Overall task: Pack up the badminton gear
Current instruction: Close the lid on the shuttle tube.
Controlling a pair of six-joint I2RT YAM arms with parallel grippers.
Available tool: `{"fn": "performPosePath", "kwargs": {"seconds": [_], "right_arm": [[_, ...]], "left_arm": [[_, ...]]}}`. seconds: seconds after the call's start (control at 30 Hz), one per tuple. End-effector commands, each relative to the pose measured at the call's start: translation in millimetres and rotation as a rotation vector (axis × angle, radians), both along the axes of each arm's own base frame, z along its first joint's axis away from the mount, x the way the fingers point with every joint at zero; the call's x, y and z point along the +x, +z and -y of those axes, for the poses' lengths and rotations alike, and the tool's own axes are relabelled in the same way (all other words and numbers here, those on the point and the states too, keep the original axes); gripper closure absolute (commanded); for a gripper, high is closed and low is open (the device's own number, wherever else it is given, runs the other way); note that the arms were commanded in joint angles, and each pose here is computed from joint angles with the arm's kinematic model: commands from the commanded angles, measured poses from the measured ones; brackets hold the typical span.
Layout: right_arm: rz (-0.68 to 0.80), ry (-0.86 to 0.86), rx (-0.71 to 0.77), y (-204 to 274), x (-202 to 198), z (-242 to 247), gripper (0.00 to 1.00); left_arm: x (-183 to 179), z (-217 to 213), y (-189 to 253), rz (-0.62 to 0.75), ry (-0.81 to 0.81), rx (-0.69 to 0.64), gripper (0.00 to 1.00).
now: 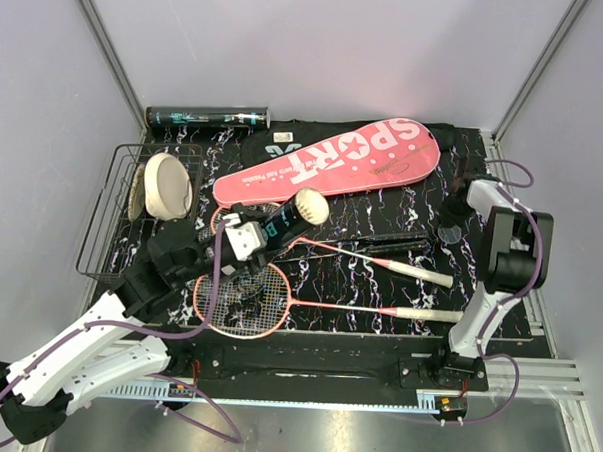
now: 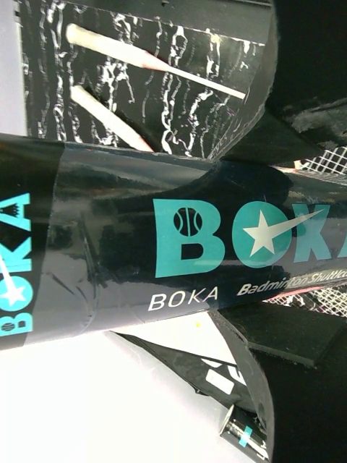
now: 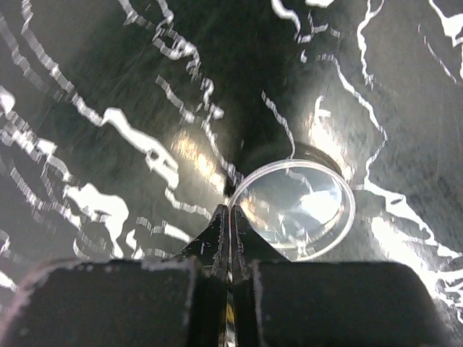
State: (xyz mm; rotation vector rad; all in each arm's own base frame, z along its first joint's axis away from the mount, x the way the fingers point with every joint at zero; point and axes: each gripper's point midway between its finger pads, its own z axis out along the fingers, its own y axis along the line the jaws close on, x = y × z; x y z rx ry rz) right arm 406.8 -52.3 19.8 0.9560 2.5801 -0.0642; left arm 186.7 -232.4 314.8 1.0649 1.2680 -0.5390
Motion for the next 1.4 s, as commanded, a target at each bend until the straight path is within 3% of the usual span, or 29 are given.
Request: {"fn": "performPosePath", "kwargs": {"seconds": [0.0,0.1,0.3,0.43,0.63,0.77,1.1,1.37], "right_arm": [[0.321,0.147,0.025,99.8,16.3,-21.8,1.0],[0.529,0.329,0.066,173.1,-3.8,-79.4,1.0],[0.825,0.946,0.455,300.8,-107.1,-240.1,1.0],[0.873,1.16,0.553,339.2,-171.4,-273.0,1.0],[0.806,1.306,0.743,347.7,-224.1,-291.7,1.0],[0.78,1.345,0.809,349.4,-236.7,-305.2,1.0],[0.661,1.375,0.833,323.4,-245.7,-330.9,1.0],[0.653,1.365,0.834,319.7,-240.1,-336.7,1.0]], "left_arm": [[7.1,1.2,5.5,0.101,-0.005,0.048,1.0],[17.9,-1.1,-8.1,0.109,0.025,0.136,1.0],[22.5,-0.5,-29.5,0.109,-0.003,0.271,1.0],[19.7,-1.1,-37.8,0.1,-0.023,0.303,1.0],[20.6,-3.6,-43.7,0.088,-0.014,0.326,1.0],[20.0,-0.4,-44.9,0.076,-0.023,0.328,1.0],[20.2,2.6,-46.2,0.065,-0.028,0.329,1.0],[16.5,5.8,-45.1,0.076,-0.049,0.32,1.0]]}}
